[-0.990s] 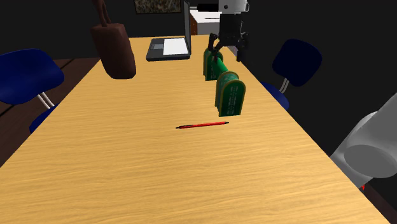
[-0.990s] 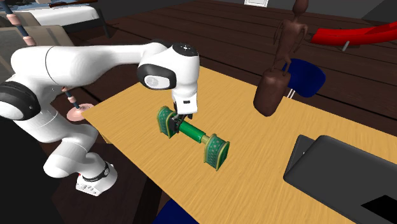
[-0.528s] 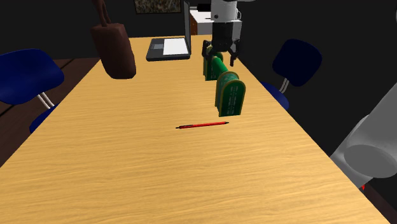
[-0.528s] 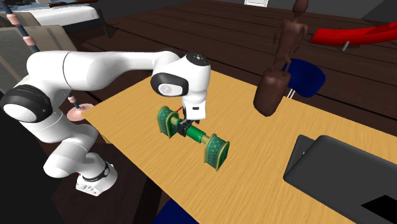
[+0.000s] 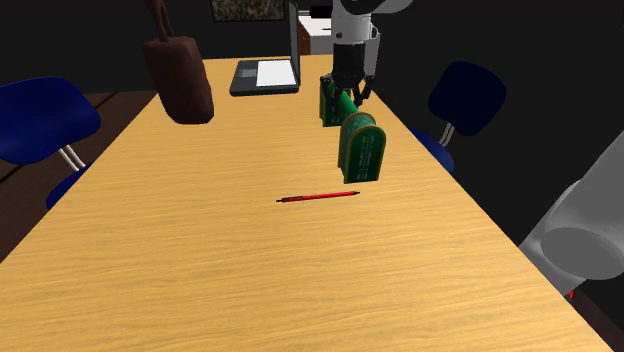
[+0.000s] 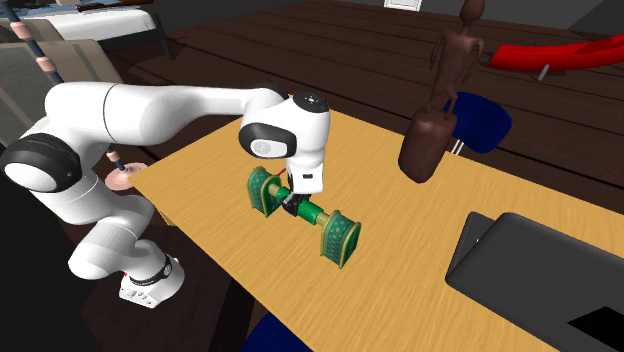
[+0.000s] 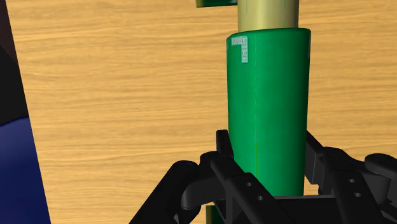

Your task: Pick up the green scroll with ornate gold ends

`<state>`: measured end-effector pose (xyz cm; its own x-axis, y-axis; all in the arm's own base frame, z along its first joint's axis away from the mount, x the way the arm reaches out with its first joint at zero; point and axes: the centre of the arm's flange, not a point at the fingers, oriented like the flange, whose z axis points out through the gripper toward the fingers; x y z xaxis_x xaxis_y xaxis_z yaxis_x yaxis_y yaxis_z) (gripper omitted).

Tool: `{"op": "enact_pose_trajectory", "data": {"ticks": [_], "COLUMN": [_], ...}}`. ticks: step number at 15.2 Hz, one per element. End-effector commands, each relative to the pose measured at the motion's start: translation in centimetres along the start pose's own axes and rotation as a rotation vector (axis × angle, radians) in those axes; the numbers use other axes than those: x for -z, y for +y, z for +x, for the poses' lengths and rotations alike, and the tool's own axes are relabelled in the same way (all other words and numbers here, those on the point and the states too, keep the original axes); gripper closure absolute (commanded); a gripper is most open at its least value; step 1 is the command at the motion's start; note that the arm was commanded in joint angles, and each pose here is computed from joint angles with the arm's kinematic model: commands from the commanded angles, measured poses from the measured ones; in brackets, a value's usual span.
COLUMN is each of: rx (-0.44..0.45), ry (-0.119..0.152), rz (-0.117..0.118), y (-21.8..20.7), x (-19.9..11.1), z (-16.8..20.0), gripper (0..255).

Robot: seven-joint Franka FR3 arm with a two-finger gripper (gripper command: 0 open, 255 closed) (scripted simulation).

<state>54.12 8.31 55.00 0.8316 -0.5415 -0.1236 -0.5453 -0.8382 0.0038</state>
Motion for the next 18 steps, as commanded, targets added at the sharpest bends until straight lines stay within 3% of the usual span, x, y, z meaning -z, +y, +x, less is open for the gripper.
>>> {"op": "enact_pose_trajectory", "data": {"ticks": [1,6,18], "rx": [0.0,0.0,0.0], "ry": [0.0,0.0,0.0], "rz": [0.0,0.0,0.0], "y": [0.0,0.0,0.0], "x": [0.0,-0.1,6.2], "z": [0.0,0.1,-0.7], "gripper": [255,255,255]}}
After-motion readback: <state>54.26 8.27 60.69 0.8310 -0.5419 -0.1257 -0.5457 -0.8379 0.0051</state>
